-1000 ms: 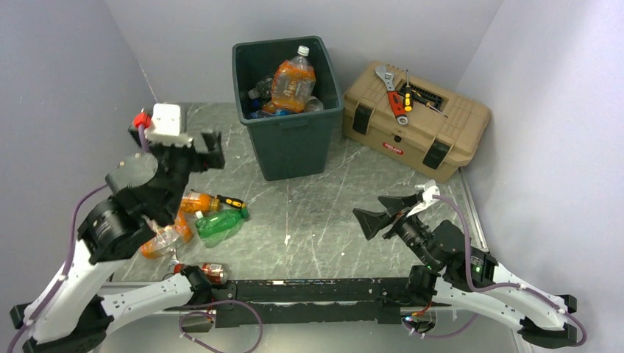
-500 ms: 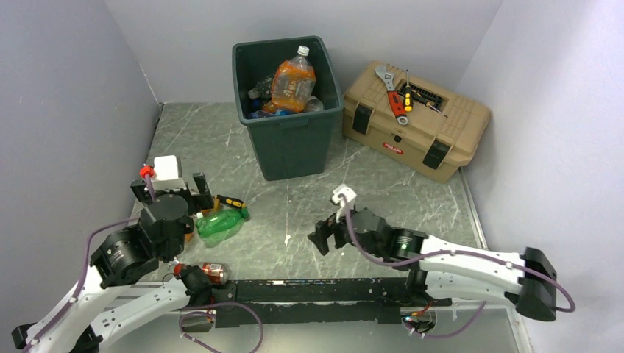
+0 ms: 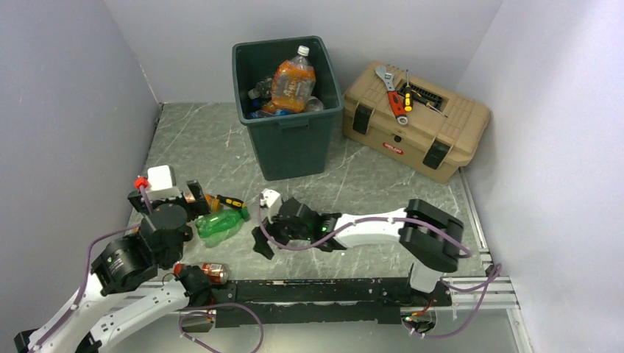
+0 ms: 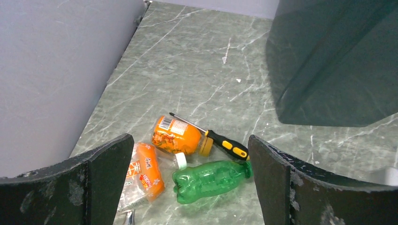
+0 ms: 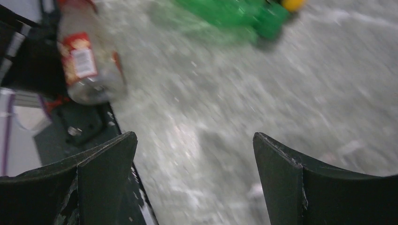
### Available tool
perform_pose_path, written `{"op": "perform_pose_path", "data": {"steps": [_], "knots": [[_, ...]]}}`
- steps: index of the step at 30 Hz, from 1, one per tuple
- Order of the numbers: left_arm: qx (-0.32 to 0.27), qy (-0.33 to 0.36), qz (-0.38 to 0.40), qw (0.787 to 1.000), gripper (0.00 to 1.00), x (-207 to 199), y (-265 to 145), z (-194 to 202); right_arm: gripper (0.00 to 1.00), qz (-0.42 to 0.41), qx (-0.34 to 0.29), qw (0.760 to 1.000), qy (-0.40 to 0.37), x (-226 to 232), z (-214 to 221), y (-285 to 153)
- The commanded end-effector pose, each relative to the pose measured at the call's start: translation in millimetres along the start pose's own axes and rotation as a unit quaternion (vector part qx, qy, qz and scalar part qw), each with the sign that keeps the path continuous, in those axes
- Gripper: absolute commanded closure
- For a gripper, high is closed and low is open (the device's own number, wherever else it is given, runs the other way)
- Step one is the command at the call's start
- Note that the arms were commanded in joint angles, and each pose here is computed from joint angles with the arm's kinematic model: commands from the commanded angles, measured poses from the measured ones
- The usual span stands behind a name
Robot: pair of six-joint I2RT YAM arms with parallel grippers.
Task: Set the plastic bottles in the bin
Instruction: Pick up the plastic bottle from the corner of the board.
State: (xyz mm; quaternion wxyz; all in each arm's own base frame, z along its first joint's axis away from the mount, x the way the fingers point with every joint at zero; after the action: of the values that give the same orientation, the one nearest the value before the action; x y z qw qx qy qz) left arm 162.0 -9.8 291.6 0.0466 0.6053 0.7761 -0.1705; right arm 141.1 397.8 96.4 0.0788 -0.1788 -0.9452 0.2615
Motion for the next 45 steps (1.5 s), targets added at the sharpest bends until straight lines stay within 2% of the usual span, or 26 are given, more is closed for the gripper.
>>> {"op": "perform_pose_path", "data": {"steps": [1,8,17,29,45], "knots": [[-0.007,-0.040,0.022,0.999,0.03,-1,-5,-7,0.00,-0.123,-0.071,0.990,-0.010,39,-51,23],[0.002,-0.049,0.032,0.998,0.03,3,-9,-3,0.00,-0.189,-0.051,0.981,-0.013,67,-59,63],[0.020,-0.016,0.046,0.999,0.05,-8,-4,4,0.00,-0.217,-0.026,0.975,-0.051,91,-60,93],[0.034,0.005,0.046,0.998,0.05,-14,0,10,0.03,-0.226,0.016,0.971,-0.080,105,-43,110],[0.024,-0.012,0.037,0.999,0.05,-8,-1,7,0.06,-0.257,0.015,0.963,-0.080,128,-25,108]]}}
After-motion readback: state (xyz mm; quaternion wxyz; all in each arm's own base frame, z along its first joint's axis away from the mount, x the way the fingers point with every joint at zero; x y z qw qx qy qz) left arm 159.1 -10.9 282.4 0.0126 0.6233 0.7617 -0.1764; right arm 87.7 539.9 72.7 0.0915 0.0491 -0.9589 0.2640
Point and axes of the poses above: each gripper's point midway between its finger pads, its own y axis out along the fingers, its own x axis along the line the jaws close on, z = x × y, the point moved 3 cm from there along -y, back along the fingers, and after that the axes turned 14 degrees about -y, right-handed, at the moved point
